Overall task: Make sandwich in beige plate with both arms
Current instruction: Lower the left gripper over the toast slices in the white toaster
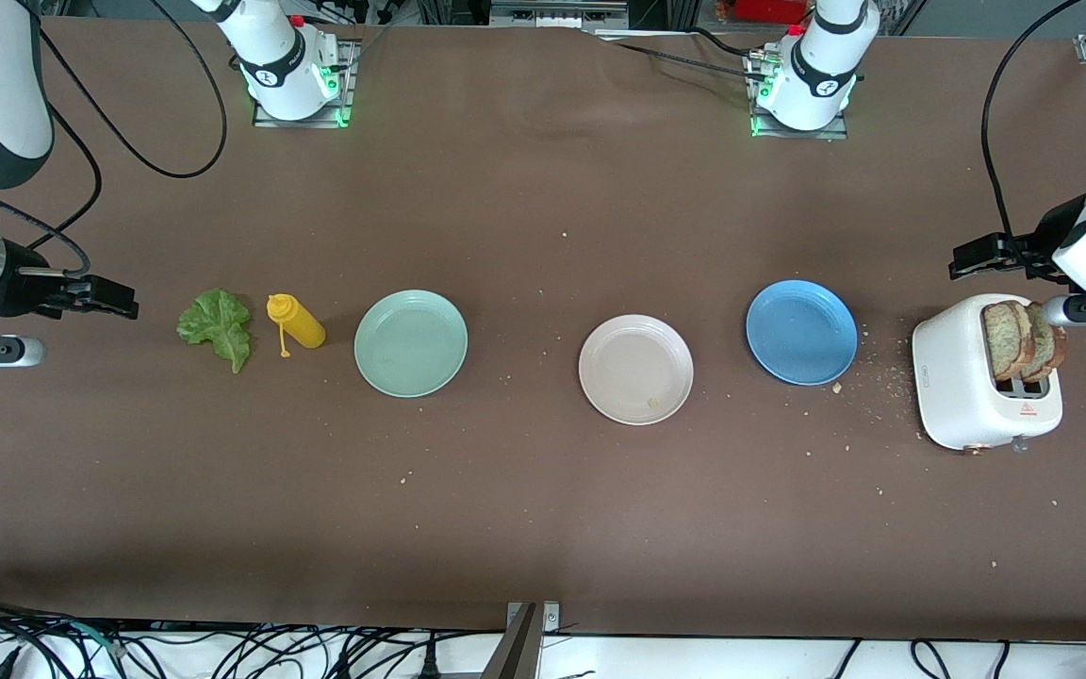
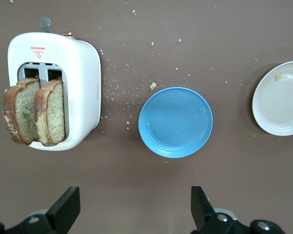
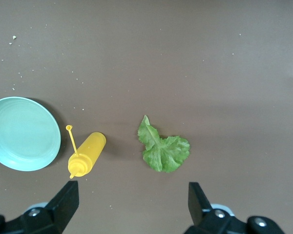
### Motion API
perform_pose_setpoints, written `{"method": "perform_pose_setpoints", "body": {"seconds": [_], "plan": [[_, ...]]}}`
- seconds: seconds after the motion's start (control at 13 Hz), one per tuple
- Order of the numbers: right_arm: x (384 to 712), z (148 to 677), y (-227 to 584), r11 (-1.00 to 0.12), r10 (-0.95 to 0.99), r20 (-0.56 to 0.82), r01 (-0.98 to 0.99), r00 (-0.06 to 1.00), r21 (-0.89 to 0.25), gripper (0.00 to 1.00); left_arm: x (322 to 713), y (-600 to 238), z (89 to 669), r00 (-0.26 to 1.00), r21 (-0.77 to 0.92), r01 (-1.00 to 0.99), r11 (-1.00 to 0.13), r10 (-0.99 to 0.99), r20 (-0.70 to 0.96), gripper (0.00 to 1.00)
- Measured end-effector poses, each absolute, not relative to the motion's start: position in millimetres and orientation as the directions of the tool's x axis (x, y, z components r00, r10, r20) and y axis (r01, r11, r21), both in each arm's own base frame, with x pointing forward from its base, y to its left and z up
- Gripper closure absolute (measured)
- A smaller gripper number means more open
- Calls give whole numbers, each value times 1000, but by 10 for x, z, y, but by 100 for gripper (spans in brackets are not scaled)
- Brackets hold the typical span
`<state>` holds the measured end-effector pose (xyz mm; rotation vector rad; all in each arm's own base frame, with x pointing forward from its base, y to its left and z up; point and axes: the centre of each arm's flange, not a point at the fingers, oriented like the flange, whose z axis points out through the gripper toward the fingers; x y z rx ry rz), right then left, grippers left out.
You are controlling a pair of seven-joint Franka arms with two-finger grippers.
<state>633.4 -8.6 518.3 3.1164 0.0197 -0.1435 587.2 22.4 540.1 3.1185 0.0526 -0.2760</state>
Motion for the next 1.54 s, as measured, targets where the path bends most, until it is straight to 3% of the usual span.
{"method": "perform_pose_setpoints", "body": {"seconds": [0.62, 0.92, 1.54], "plan": [[6334, 5183, -86, -1000, 12, -92, 14, 996, 21, 0, 5874, 208, 5478, 983, 13, 34, -999, 31, -180, 0], [6334, 5183, -84, -1000, 12, -92, 14, 996, 22, 0, 5889, 534, 5423, 977, 121, 123, -985, 99, -189, 0], [6334, 5183, -84, -1000, 12, -92, 14, 996, 22, 0, 5896, 908, 5258, 965, 64, 167, -984, 149, -216, 0]]}}
